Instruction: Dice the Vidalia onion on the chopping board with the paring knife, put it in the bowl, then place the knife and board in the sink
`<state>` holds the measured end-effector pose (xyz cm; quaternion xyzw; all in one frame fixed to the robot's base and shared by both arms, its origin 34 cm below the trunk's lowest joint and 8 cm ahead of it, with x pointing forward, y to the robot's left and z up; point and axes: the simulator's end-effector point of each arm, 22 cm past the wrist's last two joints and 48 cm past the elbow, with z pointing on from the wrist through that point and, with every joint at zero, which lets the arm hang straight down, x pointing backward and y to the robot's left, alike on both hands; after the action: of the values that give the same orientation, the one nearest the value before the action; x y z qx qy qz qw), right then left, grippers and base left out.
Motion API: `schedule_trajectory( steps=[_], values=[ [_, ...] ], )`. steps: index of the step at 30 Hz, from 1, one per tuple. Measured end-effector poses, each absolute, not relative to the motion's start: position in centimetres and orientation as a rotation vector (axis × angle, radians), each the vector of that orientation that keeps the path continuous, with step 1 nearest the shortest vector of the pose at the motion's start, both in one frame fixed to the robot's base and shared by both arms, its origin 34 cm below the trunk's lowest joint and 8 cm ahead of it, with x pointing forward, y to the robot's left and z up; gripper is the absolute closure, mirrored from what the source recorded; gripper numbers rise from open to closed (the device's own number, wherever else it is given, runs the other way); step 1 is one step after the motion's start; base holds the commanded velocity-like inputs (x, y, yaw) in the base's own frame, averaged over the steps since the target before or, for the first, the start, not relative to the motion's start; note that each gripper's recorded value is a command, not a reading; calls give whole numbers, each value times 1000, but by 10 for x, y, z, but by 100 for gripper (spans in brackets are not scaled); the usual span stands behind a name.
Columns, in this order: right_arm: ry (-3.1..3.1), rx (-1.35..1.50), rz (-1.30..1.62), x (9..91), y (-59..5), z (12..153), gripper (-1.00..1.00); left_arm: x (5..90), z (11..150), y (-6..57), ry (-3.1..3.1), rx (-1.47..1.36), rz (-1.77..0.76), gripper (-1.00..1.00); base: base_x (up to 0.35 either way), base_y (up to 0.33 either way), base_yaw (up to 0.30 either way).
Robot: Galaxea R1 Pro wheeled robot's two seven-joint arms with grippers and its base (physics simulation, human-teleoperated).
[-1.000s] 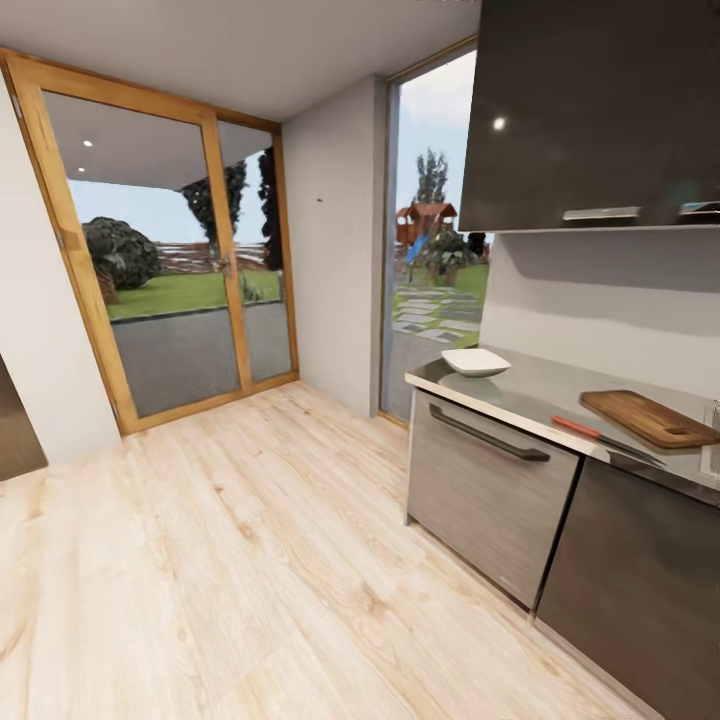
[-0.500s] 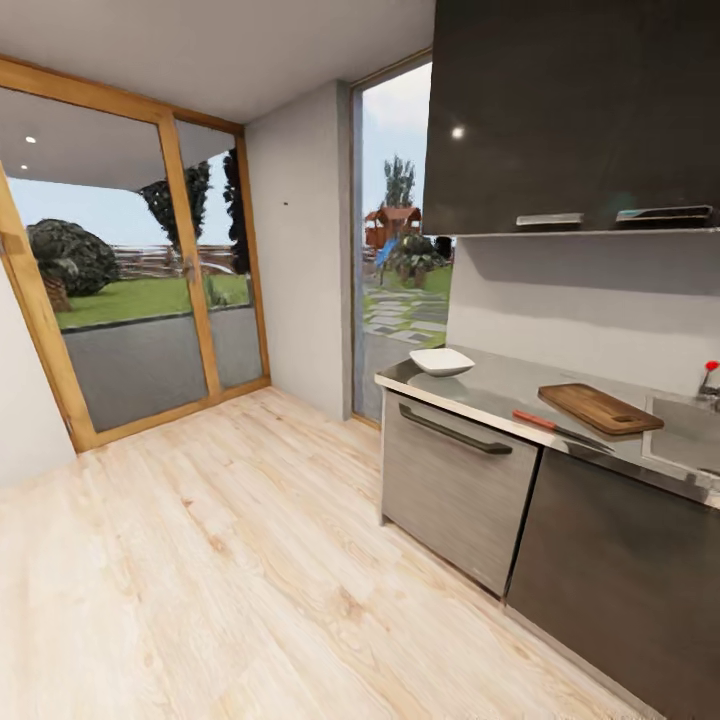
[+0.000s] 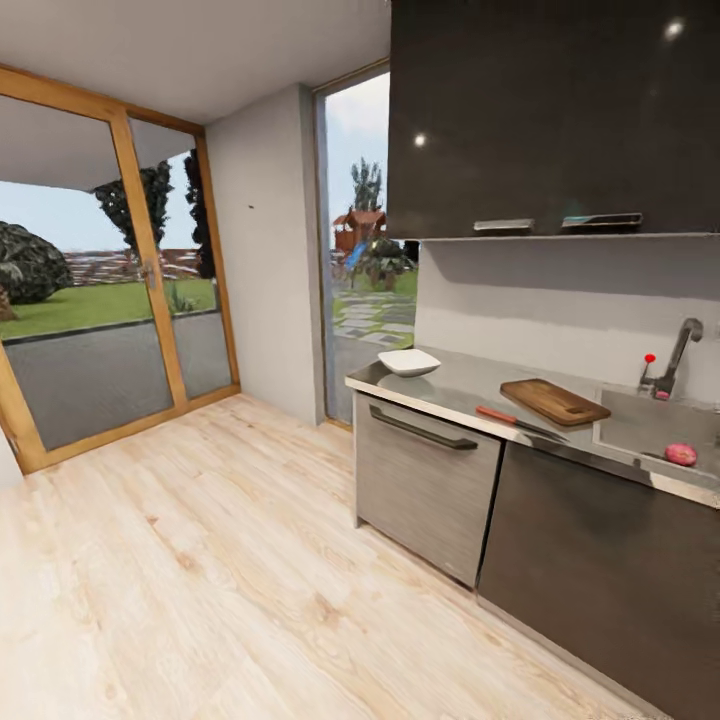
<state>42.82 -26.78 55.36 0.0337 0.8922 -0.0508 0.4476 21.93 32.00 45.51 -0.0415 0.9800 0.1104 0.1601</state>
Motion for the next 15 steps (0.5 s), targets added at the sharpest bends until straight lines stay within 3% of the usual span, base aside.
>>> schedule_trajectory(
  steps=[15],
  values=[
    [2199, 82, -124, 431, -267, 556, -100, 223, 454, 288, 2798, -133, 255, -100, 0, 0, -175]
  ],
)
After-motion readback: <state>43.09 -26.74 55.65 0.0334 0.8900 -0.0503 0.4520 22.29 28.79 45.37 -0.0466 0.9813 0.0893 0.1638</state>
